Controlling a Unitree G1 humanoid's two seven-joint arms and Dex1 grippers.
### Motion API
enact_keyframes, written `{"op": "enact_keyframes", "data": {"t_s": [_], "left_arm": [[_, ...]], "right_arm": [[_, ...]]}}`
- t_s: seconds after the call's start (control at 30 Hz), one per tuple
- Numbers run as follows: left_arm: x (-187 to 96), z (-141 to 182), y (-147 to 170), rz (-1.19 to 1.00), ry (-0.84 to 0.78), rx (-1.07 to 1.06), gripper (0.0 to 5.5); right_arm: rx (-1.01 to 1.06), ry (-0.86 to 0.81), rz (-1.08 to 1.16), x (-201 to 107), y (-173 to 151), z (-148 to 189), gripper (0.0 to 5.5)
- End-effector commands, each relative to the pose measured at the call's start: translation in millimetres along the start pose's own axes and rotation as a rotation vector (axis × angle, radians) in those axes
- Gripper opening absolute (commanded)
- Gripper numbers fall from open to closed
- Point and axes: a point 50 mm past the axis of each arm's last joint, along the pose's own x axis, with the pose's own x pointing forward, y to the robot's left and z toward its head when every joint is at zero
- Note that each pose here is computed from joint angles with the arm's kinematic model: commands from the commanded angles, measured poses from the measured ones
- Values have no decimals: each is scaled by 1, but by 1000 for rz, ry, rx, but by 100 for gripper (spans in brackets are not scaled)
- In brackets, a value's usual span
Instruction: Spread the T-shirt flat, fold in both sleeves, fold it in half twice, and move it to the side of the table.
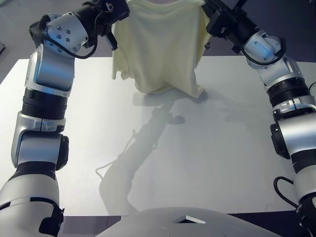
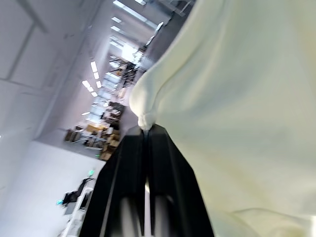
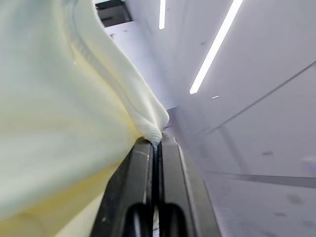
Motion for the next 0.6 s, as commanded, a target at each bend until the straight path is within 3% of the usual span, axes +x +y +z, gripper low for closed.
{"op": "enact_keyframes", "data": {"t_s": [0.03,0.27,0.6], "left_arm": [[-40,15,-37,-373,-16,-27,1],[-86,21,-89,-838,-83,-75,1],[-116,25,-138,-1097,-108,-203,1]], "right_arm": [[419,-29,502,-42,24,19,0],[677,40,970,-91,38,42,0],[829,130,1357,-142,70,69,0]]}}
